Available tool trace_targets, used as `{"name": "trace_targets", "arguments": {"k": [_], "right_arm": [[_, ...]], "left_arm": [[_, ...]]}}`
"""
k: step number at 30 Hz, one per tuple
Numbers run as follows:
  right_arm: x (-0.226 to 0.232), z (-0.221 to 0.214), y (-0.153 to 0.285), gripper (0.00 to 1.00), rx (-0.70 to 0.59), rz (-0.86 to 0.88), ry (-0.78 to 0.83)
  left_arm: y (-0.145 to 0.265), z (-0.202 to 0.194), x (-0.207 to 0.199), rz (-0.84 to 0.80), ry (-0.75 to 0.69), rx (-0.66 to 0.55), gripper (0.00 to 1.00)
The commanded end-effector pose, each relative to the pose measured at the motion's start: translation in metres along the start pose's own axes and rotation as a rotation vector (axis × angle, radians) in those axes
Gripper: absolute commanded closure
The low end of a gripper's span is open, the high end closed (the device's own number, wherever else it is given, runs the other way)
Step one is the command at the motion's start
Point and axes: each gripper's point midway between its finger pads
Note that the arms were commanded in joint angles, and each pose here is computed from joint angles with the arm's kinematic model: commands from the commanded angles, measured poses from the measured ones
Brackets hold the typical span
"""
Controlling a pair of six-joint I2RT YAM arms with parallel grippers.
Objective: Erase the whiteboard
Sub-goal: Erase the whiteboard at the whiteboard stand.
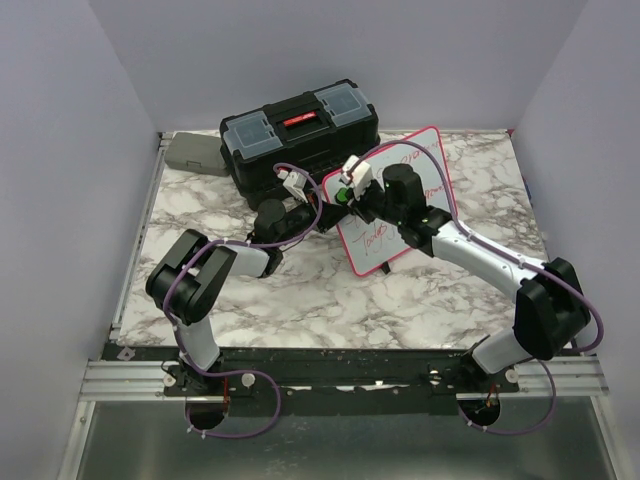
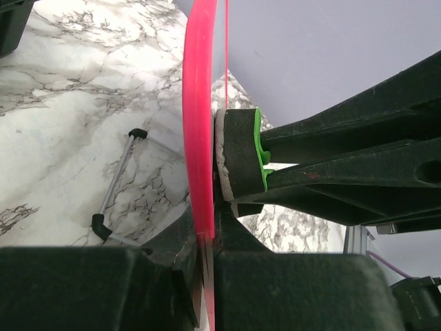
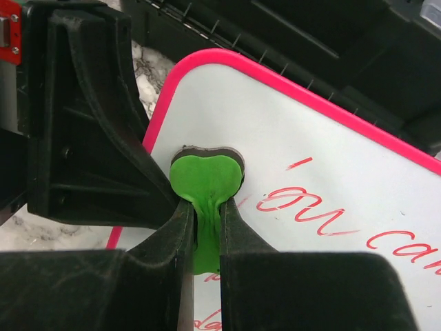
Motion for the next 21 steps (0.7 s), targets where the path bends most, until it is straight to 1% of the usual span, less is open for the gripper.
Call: {"name": "trace_targets", "arguments": {"k": [1,6,8,10,12,16,17,19,21], "right_arm": [[0.033,-0.023,0.002,0.99,0.084,0.16,-0.017],[-0.039,0.011,0.0,0.99,-0.054,-0.209,-0.109],[-0.058,0.016,0.003,0.99,-0.073,-0.278,-0.15],[-0.063,0.016,0.004,0.99,-0.074,-0.289,-0.158],[-0.052,0.01,0.001,0.99,-0.048,-0.226,-0.14],[0.012,-0.024,0.002,0.99,0.109,0.155,-0.037],[0.022,-0.026,0.004,0.99,0.118,0.214,-0.031],[0.037,-0.028,0.009,0.99,0.121,0.297,-0.023],[0.04,-0.026,0.011,0.99,0.114,0.32,-0.021]], "left_arm": [[-0.004,0.007,-0.026,-0.09,-0.053,-0.001,1.0],[-0.001,0.005,-0.027,-0.086,-0.05,0.003,1.0],[-0.001,0.005,-0.027,-0.086,-0.05,0.003,1.0],[-0.001,0.005,-0.027,-0.085,-0.05,0.003,1.0],[-0.001,0.005,-0.027,-0.084,-0.046,0.003,1.0],[-0.002,0.008,-0.029,-0.089,-0.04,0.0,1.0],[-0.003,0.008,-0.028,-0.087,-0.038,0.001,1.0],[-0.003,0.009,-0.028,-0.087,-0.039,-0.001,1.0],[-0.003,0.008,-0.028,-0.083,-0.034,-0.001,1.0]]}}
Point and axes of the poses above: each gripper's point midway between its finger pads, its own y axis back along the fingers, its own x axis along the line the jaws close on, z = x × y, and after that the axes turned 12 degrees about -y, right-handed
